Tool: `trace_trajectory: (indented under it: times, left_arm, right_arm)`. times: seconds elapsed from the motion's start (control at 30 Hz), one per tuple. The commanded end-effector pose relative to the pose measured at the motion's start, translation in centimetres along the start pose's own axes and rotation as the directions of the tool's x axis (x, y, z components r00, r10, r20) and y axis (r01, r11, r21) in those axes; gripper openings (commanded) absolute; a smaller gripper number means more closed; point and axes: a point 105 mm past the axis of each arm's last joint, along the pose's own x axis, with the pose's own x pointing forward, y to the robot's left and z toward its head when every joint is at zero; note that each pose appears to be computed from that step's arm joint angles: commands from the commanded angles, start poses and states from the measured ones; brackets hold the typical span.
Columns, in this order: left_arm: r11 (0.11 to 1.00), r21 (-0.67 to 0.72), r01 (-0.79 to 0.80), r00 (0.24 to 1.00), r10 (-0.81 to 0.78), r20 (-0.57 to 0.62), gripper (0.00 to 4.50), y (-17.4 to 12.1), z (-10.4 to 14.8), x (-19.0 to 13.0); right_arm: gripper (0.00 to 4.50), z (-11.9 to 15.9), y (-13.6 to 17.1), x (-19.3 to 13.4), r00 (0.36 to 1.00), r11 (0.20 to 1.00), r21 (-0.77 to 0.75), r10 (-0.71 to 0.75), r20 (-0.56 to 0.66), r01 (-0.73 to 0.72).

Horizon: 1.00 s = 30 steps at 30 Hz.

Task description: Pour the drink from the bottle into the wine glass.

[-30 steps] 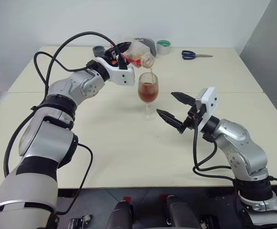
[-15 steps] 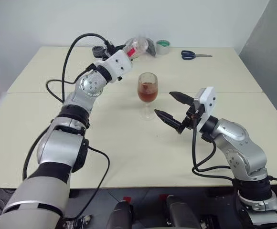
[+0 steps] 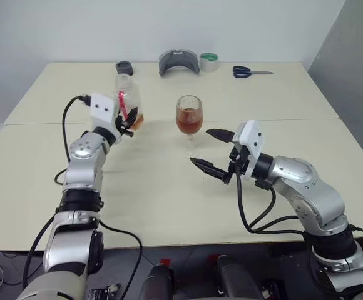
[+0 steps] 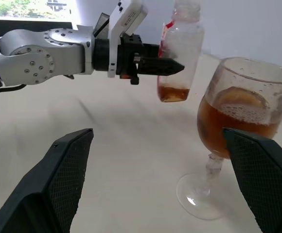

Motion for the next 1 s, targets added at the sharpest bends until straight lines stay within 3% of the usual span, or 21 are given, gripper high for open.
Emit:
trace_trajectory:
  times: [0.03,0.3,0.57,0.6,0.83,1.0]
  left_arm:
    - [0.997,-0.026,-0.079,0.995,0.080,0.055,1.68,1.7,1.5,-1.4]
    - [0.985,-0.132,-0.112,0.993,0.116,0.019,1.68,1.6,-1.0,-2.9]
    - [0.981,-0.139,-0.134,0.991,0.129,-0.040,1.68,1.7,-3.2,-3.4]
    - [0.980,-0.145,-0.134,0.991,0.130,-0.040,2.40,1.7,-3.2,-3.4]
    - [0.988,-0.120,-0.097,0.995,0.093,-0.037,4.48,1.2,-3.2,-3.5]
    - [0.992,-0.094,-0.080,0.997,0.077,-0.027,4.48,0.6,-3.2,-4.1]
  right_arm:
    - [4.50,0.9,0.9,1.0,0.999,0.998,-0.028,0.048,0.016,-0.048]
    - [4.50,0.8,0.3,2.3,1.000,1.000,-0.015,0.025,0.005,-0.024]
    - [4.50,1.0,0.6,2.5,0.999,0.999,0.012,0.040,0.011,-0.040]
    - [4.50,1.0,0.7,2.5,0.999,0.999,0.014,0.039,0.011,-0.039]
    - [4.50,1.0,0.5,2.4,0.999,0.999,0.038,0.033,0.013,-0.034]
    - [4.50,0.4,0.4,1.8,1.000,0.999,0.041,0.015,-0.002,-0.015]
